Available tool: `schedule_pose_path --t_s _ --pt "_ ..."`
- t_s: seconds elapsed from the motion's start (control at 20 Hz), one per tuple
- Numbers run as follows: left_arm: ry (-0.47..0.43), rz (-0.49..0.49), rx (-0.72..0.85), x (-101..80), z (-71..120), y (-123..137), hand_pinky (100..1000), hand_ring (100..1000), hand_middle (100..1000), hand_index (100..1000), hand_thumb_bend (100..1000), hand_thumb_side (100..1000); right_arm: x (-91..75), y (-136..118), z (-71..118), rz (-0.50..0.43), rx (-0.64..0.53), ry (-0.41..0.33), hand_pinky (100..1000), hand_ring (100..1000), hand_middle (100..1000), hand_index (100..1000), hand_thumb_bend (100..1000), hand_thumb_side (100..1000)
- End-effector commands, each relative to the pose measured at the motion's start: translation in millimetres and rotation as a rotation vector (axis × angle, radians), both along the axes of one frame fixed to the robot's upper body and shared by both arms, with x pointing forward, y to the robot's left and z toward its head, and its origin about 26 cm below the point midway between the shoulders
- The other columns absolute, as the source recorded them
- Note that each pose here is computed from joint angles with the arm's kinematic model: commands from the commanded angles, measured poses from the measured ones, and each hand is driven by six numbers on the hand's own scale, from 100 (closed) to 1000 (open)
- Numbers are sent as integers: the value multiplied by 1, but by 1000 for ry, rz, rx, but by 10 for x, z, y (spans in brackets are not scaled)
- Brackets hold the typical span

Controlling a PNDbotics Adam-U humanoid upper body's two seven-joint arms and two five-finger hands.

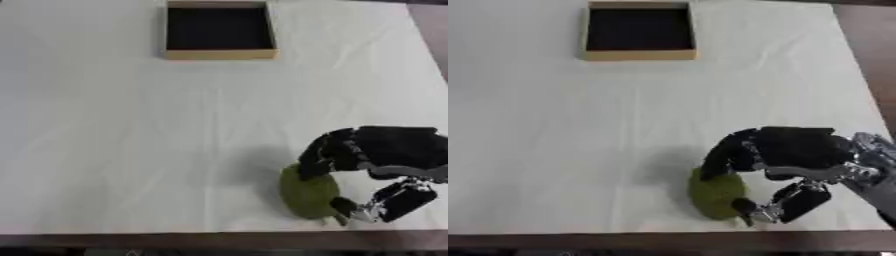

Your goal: Pick up objects on the table and place them in the box.

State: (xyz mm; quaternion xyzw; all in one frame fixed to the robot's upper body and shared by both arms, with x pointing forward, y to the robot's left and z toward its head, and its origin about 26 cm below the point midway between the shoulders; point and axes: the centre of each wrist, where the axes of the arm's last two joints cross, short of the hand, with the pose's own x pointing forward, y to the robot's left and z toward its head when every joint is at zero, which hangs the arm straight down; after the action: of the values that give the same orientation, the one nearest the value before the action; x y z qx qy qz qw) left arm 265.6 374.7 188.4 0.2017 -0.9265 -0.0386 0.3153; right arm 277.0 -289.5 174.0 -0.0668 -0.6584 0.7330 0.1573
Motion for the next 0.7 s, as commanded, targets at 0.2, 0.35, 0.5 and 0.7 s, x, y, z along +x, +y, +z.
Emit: schedule_pose_path --t_s 0.2,0.35,0.5,0.7 --pt "-27 -8 22 -20 88 -8 673 794 764 763 100 568 41 31 65 -13 -30 -27 834 823 803 912 126 267" --pt "-27 -8 21 -20 87 -9 673 794 764 763 100 568 59 45 57 -8 -37 -33 831 816 802 915 151 238" --pt "-26 -10 21 -18 87 -12 673 794 764 763 100 568 81 38 31 -18 -42 -29 829 816 801 918 142 255" --pt "-25 -10 20 -18 85 -12 673 795 765 764 100 568 118 13 -39 -34 -60 -4 826 814 800 918 136 275"
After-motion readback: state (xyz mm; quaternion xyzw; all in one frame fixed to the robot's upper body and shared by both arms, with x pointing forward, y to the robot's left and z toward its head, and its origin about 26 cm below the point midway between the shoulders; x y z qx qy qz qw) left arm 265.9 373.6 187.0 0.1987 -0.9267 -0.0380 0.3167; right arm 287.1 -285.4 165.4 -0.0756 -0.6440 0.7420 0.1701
